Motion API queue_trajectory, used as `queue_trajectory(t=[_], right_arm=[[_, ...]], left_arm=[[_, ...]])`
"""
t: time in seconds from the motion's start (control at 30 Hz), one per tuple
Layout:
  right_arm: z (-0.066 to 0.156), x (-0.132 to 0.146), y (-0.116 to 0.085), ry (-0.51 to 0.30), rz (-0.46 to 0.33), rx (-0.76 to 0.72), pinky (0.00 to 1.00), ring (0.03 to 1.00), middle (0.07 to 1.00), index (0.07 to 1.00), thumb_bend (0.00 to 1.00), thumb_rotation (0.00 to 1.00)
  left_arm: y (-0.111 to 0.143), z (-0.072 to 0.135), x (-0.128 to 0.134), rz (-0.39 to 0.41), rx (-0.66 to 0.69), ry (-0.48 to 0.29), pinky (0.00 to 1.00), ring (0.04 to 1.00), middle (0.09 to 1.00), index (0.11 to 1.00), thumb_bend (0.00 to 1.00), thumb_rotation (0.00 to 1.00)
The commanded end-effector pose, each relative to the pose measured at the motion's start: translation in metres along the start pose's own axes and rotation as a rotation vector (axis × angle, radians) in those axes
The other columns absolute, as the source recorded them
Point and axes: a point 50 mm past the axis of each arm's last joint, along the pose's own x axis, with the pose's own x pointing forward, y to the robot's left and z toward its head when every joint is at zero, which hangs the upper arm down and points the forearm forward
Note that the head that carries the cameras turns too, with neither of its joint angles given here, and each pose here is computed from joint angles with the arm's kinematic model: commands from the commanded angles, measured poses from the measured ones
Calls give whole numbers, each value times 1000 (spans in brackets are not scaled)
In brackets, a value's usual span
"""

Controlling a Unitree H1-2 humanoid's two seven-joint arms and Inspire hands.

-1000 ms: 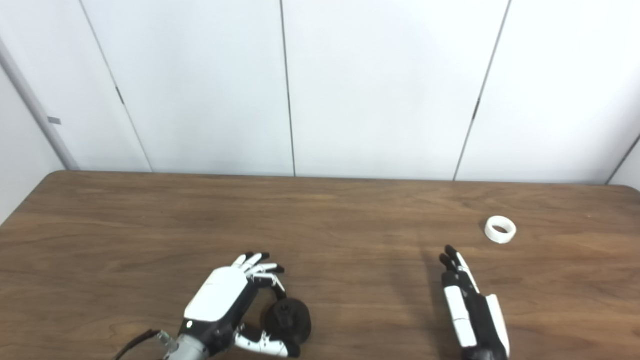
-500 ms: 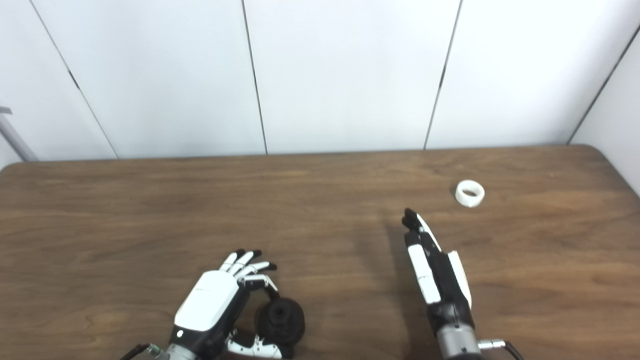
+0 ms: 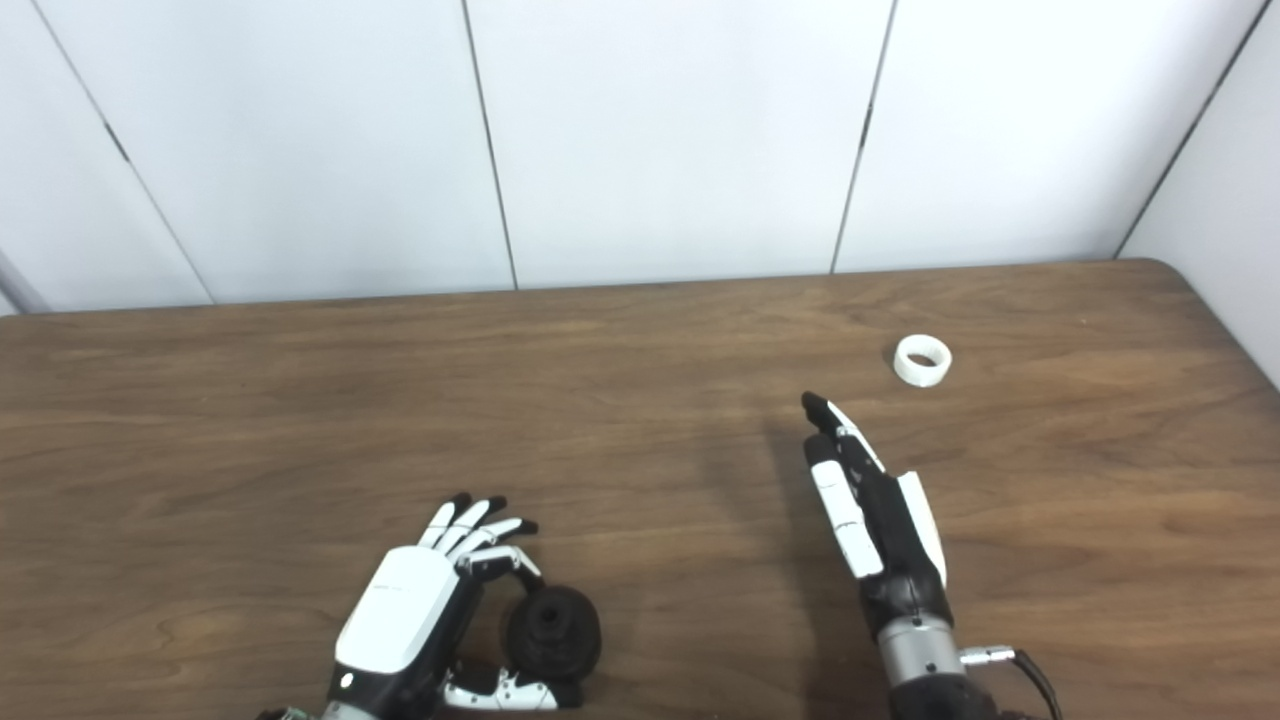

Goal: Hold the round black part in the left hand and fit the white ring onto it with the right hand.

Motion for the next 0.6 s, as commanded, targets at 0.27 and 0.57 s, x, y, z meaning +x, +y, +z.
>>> queue_trajectory(t=[0.27,0.57], right_arm=[[41,27,-43,-126,-128,-222,898,905,877,767,716,362],[59,59,-78,-130,-194,-433,954,936,912,733,808,233]], left_arm=[[-5,-3,-3,-30,43,1,1000,934,811,485,523,51],[-2,-9,-7,-32,46,-3,1000,935,815,485,523,50]])
